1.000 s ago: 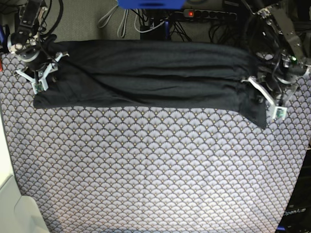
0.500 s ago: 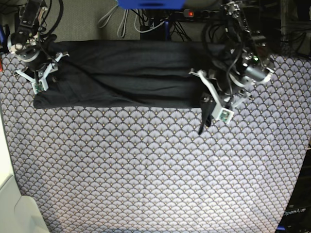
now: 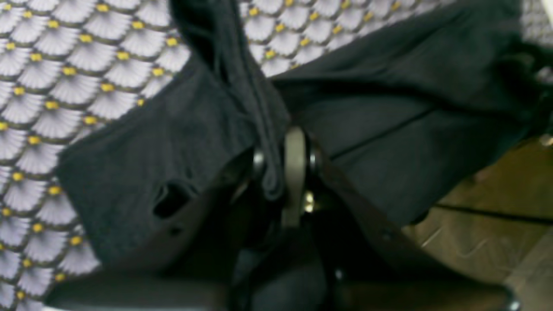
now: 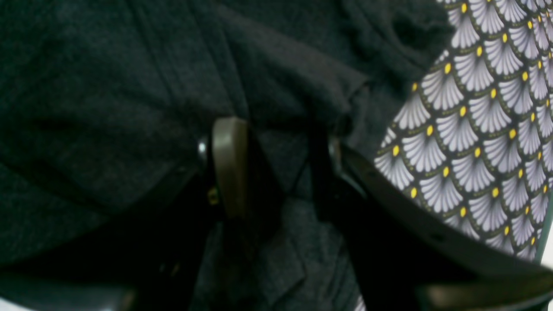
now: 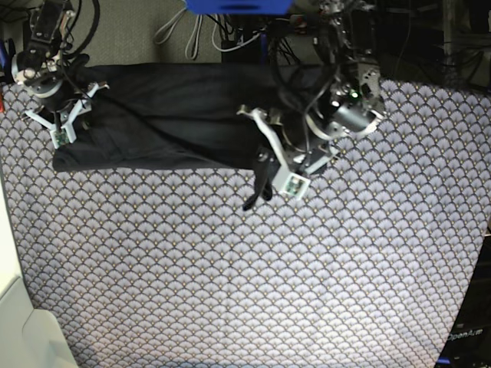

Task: Fold the T-shirt properly
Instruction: 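Fold the strip's end over toward the right gripper and press it down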

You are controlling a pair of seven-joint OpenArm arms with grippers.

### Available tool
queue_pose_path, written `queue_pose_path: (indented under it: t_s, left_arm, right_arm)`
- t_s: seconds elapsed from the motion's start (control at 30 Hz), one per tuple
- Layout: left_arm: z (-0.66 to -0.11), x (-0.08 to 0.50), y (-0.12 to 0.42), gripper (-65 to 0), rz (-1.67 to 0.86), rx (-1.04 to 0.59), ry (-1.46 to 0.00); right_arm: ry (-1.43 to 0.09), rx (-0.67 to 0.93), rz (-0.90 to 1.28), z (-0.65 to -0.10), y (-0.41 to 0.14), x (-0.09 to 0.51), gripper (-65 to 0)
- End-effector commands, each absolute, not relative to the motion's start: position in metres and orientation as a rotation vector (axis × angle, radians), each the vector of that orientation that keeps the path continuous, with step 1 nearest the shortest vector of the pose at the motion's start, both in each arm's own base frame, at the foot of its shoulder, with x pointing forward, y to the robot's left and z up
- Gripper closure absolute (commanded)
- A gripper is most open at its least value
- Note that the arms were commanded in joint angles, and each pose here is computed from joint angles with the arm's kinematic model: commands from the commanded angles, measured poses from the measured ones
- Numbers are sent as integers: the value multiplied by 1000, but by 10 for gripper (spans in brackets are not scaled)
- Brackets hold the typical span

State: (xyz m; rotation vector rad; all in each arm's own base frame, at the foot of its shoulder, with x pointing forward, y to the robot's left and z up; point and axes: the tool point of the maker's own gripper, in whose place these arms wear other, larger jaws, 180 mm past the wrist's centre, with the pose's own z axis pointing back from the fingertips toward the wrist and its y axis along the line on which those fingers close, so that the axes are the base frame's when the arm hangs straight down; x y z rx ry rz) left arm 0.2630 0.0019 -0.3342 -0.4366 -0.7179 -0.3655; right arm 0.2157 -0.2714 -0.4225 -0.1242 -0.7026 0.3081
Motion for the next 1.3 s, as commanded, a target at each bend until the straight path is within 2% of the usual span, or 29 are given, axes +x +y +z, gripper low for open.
queue_pose_path:
  t_s: [0.0,0.3,0.47,0.67,0.87,1.1,1.27]
  left_arm:
    - [-324,268,-3,-5,-359,-456,-757]
    - [-322,263,-26,-5,-283,-498,-717]
    - [-331,269,-8,-5,-105,-335,-708]
    - [-327,260,-26,-4,-24,-216,-792]
    - [-327,258,-37,-4,-14,-230,-786]
    - [-337,249,-51,-5,10,-325,-714]
    - [-340,253,-41,-4,6,-261,-728]
  right_arm:
    - [-689,-152,317,-420,-279,215,-244]
    - [-689,-152,317,-419,-279,214,-244]
    - [-689,-152,317,-419,-279,214,-244]
    - [-690,-153,318,-419,-279,214,-244]
    - [-689,-153,318,-419,-279,214,-244]
    - [-689,-153,318,-419,-279,214,-244]
    - [-687,-152,318,-420,-279,213,-244]
